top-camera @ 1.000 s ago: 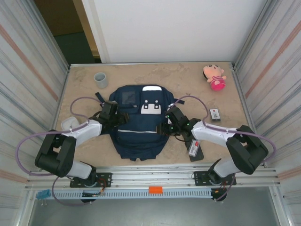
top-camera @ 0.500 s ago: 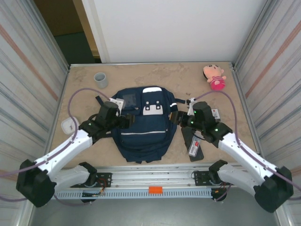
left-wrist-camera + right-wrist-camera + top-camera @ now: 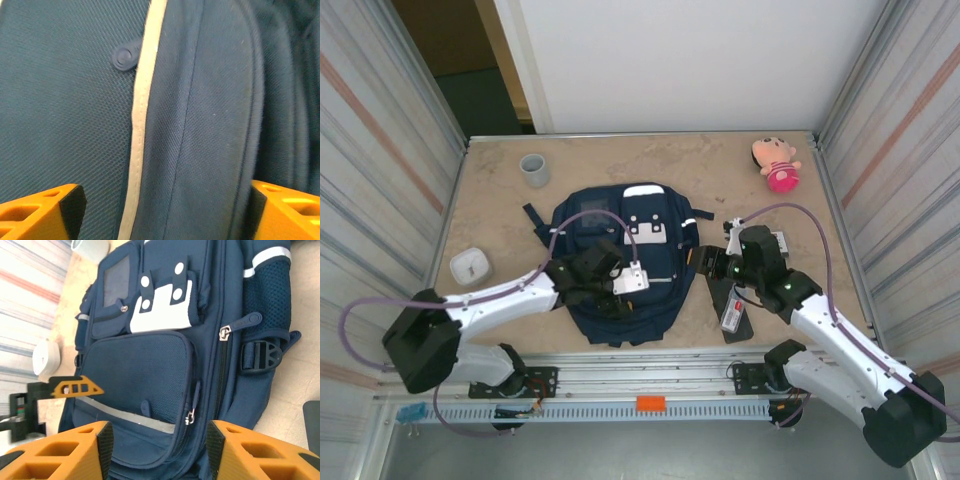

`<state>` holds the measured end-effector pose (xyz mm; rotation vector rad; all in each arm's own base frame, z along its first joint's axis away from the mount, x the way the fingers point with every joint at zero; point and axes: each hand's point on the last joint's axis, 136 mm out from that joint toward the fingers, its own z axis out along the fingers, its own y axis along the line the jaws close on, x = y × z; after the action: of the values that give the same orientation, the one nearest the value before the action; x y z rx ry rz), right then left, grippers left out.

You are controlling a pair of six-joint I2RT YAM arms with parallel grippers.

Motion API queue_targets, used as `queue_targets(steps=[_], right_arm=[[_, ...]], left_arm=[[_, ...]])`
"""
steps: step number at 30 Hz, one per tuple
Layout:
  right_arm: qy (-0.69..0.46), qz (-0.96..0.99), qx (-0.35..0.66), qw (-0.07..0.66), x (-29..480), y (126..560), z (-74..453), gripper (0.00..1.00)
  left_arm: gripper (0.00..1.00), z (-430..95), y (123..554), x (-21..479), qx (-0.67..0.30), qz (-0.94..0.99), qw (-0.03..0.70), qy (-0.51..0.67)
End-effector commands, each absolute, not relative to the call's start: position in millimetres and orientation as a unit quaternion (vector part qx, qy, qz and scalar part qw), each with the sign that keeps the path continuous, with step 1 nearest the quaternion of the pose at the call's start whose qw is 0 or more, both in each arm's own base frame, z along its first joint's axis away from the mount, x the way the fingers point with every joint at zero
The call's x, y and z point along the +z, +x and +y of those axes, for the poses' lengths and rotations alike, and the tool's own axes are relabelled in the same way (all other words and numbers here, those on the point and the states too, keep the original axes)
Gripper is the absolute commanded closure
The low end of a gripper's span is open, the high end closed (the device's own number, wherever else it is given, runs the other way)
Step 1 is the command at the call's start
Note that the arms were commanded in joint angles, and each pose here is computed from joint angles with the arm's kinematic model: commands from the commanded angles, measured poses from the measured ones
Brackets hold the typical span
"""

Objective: Pack books, pencil case, and school supplies into a backpack

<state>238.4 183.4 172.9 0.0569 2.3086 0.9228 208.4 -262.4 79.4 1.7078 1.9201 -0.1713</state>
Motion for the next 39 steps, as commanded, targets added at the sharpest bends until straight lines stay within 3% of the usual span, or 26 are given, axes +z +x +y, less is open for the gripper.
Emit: queue_targets(steps=[1, 6, 7, 9, 10, 14, 20, 25, 32, 39], right_arm=[[0.022, 0.876, 0.357, 0.324, 173, 236, 182, 0.48], [0.025, 0.879, 0.352, 0.321, 167, 237, 181, 0.48], [0.024, 0.879, 0.352, 0.322, 167, 237, 181, 0.48], [0.025, 0.879, 0.352, 0.322, 165, 237, 181, 0.48], [0.024, 0.878, 0.351, 0.324, 165, 237, 181, 0.48], [0.02, 0.873, 0.352, 0.337, 164, 238, 179, 0.48], [-0.008, 0.863, 0.356, 0.359, 169, 245, 180, 0.47], [-0.034, 0.844, 0.416, 0.337, 176, 261, 188, 0.44], [-0.119, 0.824, 0.462, 0.305, 185, 282, 216, 0.32], [-0.193, 0.809, 0.472, 0.293, 179, 298, 234, 0.28]], left_arm=[[0.17, -282, 224, 90, -0.051, 0.679, 0.31, 0.663], [0.16, -289, 226, 79, -0.055, 0.675, 0.305, 0.67], [0.25, -289, 230, 76, -0.047, 0.677, 0.31, 0.666], [0.62, -288, 242, 77, -0.023, 0.689, 0.332, 0.644], [0.76, -286, 246, 80, -0.016, 0.695, 0.344, 0.631], [1.0, -285, 238, 111, -0.045, 0.682, 0.385, 0.62], [1.0, -268, 211, 178, -0.181, 0.656, 0.425, 0.597], [1.0, -233, 210, 225, -0.223, 0.642, 0.48, 0.555], [1.0, -212, 201, 234, -0.235, 0.631, 0.482, 0.56], [1.0, -213, 199, 233, -0.232, 0.621, 0.483, 0.572]])
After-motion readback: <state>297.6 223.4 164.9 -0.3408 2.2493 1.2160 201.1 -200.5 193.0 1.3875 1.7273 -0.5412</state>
